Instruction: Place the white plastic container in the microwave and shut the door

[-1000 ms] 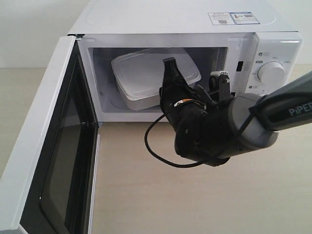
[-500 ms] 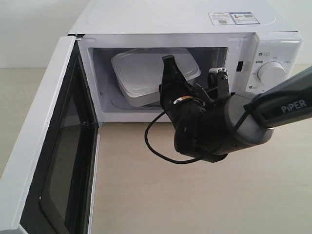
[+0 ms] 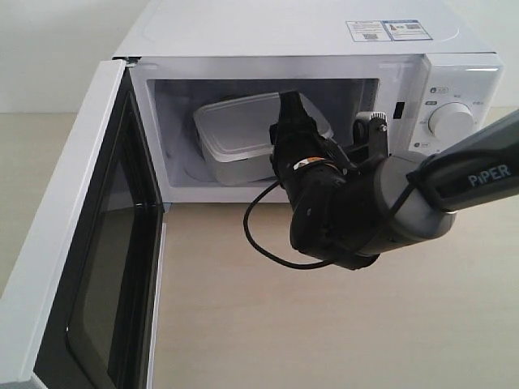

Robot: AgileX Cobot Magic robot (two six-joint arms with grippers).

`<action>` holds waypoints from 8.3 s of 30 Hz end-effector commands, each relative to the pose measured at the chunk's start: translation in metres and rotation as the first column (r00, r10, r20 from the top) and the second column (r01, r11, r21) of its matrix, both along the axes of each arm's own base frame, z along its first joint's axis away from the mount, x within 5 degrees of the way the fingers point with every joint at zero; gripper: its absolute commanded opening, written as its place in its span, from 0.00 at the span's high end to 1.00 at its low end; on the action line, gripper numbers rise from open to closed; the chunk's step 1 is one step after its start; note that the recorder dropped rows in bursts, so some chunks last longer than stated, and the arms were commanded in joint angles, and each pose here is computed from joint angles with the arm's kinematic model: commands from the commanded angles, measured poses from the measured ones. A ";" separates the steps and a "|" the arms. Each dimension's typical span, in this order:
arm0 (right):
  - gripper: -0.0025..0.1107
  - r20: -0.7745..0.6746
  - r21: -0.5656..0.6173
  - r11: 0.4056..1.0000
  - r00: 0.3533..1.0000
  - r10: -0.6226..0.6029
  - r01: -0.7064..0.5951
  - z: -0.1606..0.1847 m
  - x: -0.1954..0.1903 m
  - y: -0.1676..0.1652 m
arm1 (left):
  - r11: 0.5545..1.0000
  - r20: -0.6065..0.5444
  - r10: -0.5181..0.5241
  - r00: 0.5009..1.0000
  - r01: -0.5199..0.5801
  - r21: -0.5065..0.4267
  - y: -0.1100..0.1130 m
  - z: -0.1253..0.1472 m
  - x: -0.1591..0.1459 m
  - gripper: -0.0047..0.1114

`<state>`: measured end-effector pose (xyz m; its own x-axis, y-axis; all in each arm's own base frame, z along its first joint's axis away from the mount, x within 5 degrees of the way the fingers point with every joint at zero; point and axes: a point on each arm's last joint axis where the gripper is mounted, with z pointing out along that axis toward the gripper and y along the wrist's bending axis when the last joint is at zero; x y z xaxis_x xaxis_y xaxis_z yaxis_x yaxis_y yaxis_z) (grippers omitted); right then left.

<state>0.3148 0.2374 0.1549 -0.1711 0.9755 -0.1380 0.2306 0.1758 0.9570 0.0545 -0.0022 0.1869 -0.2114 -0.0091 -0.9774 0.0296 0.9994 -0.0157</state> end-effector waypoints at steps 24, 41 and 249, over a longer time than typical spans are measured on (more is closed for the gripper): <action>0.61 0.022 -0.221 0.941 0.963 0.267 -0.256 0.029 -0.065 -0.036 | 1.000 -0.001 -0.001 1.000 0.001 -0.001 0.000 -0.001 0.000 0.92; 0.98 -0.049 -0.887 0.241 0.597 0.801 -0.395 0.029 -0.086 -0.008 | 1.000 -0.001 -0.001 1.000 0.001 -0.001 0.000 -0.001 0.000 0.92; 0.98 0.072 -0.992 0.119 0.981 0.180 0.051 0.077 -0.181 -0.210 | 0.997 0.673 0.018 0.739 0.042 -0.072 0.001 0.172 -0.039 0.92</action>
